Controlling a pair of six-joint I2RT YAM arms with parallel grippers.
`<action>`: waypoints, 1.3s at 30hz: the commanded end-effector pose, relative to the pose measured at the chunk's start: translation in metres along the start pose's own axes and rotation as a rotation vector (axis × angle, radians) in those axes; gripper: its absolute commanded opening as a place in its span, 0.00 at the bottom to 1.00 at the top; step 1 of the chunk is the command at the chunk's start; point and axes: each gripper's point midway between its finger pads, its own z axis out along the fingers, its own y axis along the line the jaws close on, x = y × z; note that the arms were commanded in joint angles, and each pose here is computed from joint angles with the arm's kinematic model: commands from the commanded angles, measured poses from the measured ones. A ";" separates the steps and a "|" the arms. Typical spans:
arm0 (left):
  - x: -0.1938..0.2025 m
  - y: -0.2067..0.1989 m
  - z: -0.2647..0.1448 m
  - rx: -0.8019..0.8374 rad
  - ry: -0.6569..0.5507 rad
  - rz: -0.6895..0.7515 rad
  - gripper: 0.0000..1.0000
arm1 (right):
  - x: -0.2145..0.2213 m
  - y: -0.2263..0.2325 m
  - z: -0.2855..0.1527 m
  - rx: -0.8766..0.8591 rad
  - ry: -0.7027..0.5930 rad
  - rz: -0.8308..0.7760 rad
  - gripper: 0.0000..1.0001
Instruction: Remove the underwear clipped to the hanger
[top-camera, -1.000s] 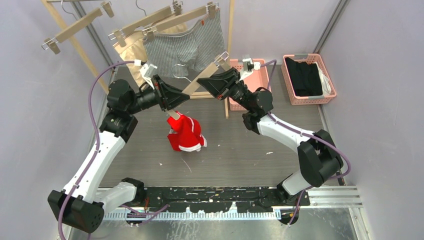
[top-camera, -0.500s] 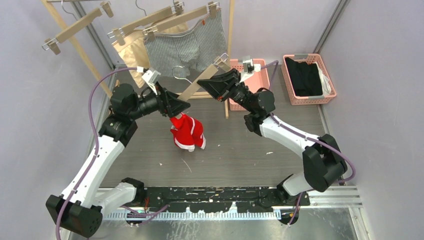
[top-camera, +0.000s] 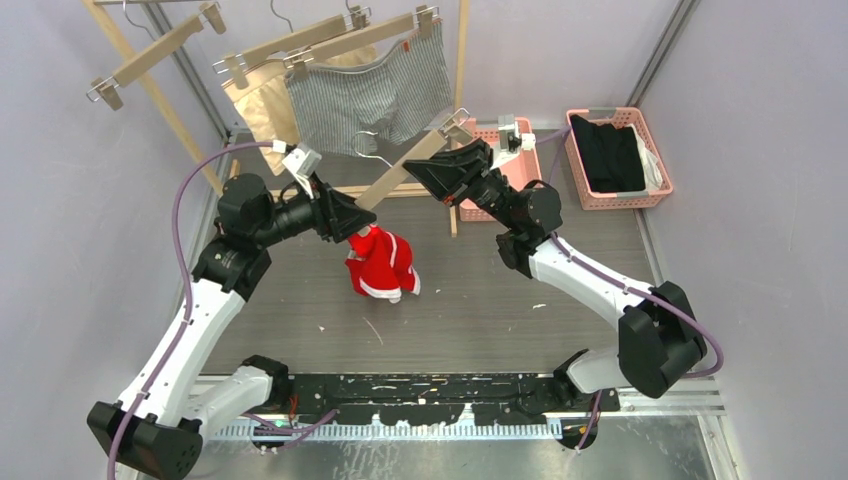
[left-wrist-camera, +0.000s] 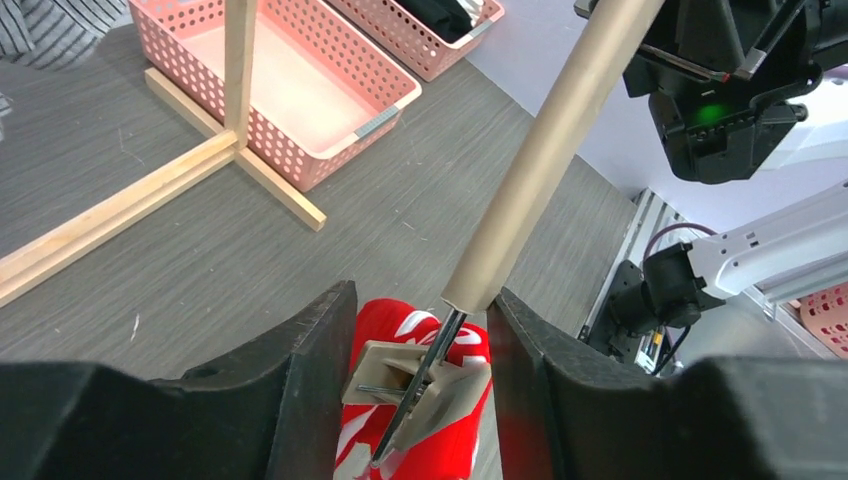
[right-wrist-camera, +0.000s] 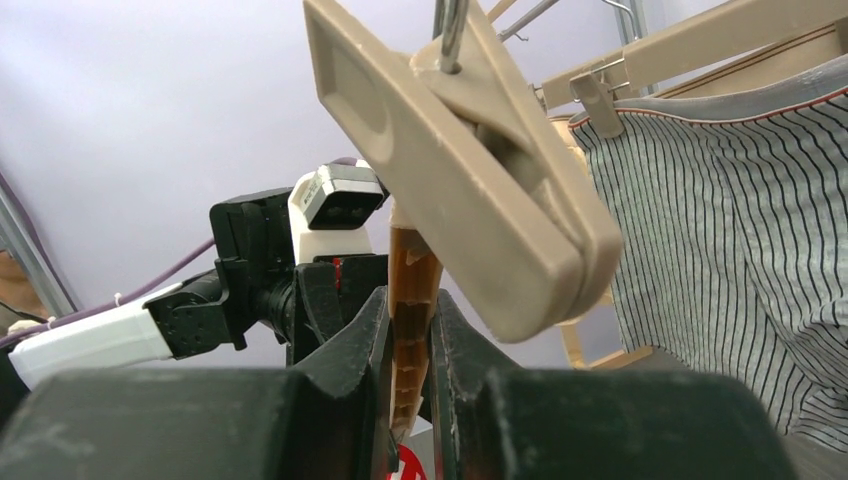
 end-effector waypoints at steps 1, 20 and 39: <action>-0.006 -0.010 -0.006 0.030 -0.015 0.044 0.43 | -0.035 0.026 0.004 -0.054 -0.092 -0.058 0.01; -0.039 -0.029 -0.001 0.122 -0.102 0.062 0.54 | -0.031 0.029 0.002 -0.051 -0.075 -0.050 0.01; -0.053 -0.040 -0.018 0.086 -0.107 0.104 0.00 | -0.011 0.009 -0.004 0.040 -0.021 -0.056 0.36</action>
